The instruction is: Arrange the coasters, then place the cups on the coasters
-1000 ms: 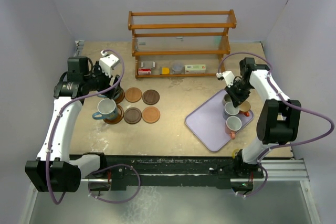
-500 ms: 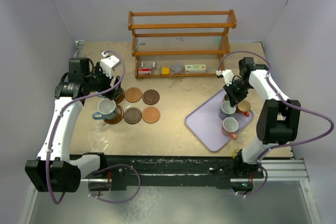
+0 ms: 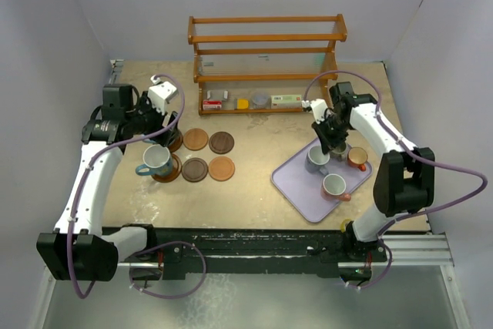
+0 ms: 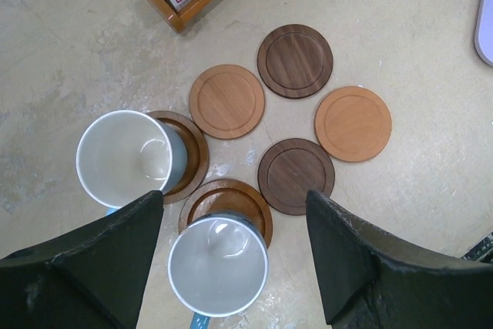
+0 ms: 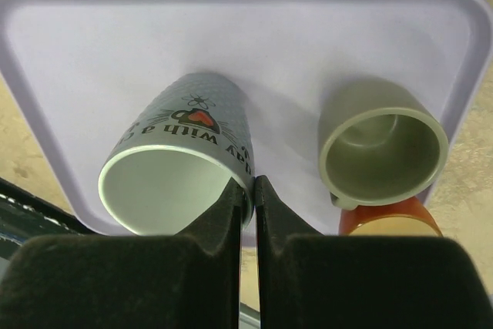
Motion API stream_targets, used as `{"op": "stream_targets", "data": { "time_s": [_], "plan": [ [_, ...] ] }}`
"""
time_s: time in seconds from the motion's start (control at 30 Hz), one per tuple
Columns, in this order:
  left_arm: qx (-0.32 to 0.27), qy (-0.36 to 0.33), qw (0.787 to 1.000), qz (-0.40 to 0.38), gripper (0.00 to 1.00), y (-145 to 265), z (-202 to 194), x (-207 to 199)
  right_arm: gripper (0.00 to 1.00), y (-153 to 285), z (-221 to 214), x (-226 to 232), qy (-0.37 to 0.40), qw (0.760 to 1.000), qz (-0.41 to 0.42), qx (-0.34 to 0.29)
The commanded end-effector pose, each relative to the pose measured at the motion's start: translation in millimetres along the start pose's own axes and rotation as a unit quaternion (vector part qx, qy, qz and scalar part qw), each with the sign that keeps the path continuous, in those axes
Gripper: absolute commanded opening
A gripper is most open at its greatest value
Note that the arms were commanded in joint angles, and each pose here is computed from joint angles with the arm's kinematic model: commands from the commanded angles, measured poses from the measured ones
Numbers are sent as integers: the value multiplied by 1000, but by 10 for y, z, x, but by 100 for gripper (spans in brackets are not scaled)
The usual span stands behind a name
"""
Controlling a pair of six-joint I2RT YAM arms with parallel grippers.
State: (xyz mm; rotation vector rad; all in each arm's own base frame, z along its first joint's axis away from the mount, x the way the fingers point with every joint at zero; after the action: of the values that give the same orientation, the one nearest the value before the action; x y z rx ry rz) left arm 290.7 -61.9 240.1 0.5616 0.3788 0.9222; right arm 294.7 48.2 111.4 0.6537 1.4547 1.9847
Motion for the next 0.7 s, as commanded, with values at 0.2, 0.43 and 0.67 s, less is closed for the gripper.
{"op": "stream_targets", "data": {
  "time_s": [0.2,0.43,0.67],
  "plan": [
    [-59,4,998,-1,72,-94,417,12,0,384,415,121,-41,994,-56,-81],
    [-65,20,998,-13,72,-330,745,-84,0,633,811,189,-61,981,-76,-168],
    [-99,-10,995,-2,72,-676,1144,-269,0,775,1307,200,-103,954,-87,-269]
  ]
}}
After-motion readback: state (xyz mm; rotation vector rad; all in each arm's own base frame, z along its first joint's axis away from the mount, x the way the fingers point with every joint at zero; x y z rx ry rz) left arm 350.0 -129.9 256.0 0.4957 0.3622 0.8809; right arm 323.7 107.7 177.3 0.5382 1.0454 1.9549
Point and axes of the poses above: each gripper's point midway between its finger pads, its own y axis back along the fingers, its own x axis along the line the jaws close on, z = x × y, the point moved 2 cm from there along y, back along the fingers, and after that the axes turned 7 degrees about y, right-handed, at the moved point
